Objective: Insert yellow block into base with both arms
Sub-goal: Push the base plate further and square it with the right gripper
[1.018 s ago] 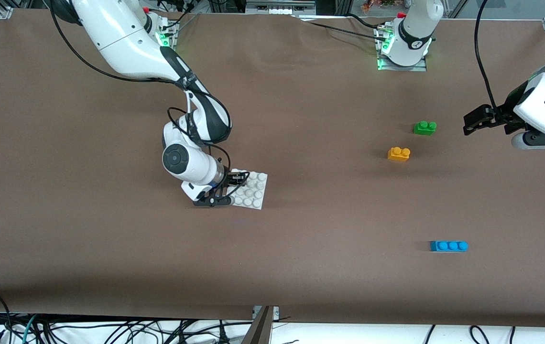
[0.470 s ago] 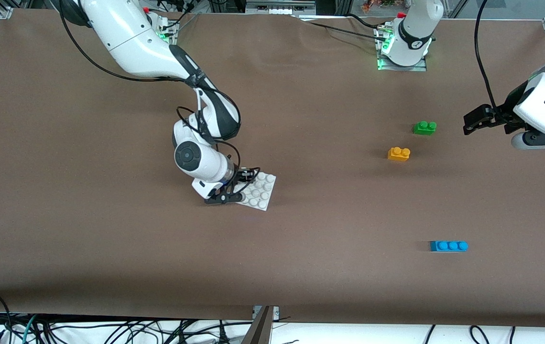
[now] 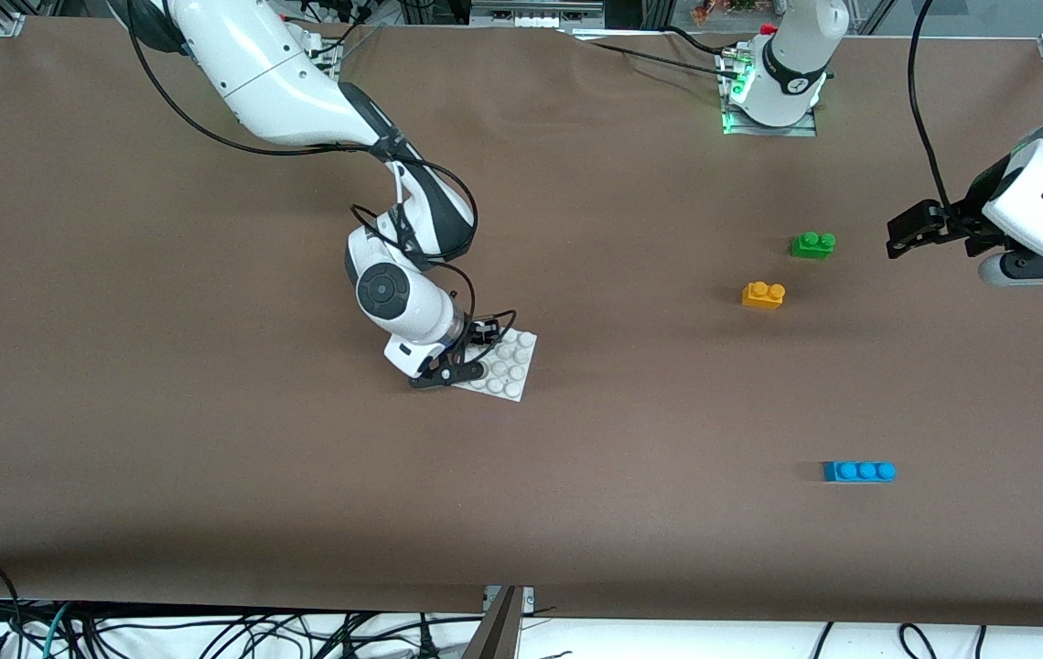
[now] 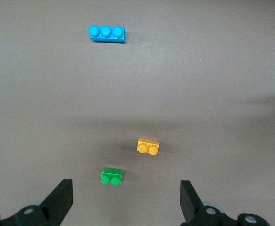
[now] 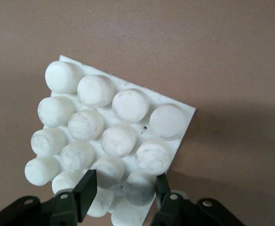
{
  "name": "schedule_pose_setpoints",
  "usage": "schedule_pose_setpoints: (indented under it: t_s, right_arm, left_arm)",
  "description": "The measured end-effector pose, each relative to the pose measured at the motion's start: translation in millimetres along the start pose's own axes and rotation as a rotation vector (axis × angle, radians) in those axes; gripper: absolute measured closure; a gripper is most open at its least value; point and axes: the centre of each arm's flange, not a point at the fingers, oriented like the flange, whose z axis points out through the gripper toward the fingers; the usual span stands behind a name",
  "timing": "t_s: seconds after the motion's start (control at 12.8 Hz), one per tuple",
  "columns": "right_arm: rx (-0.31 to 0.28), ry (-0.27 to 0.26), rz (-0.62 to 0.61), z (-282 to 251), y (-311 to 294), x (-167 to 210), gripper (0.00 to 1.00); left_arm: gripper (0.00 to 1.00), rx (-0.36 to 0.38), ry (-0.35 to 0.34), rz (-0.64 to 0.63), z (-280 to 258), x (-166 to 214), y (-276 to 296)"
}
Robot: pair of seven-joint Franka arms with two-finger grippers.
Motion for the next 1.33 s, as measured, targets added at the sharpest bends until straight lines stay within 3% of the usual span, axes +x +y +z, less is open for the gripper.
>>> schedule_pose_setpoints:
  t_s: [0.55, 1.33]
  right_arm:
    - [-0.013, 0.006, -0.065, 5, -26, -8, 0.44]
    - [0.015, 0.042, -0.096, 17, -72, -11, 0.44]
  left_arm:
    - [0.00, 0.000, -0.002, -0.001, 0, 0, 0]
    - [0.00, -0.001, -0.002, -0.001, 0, 0, 0]
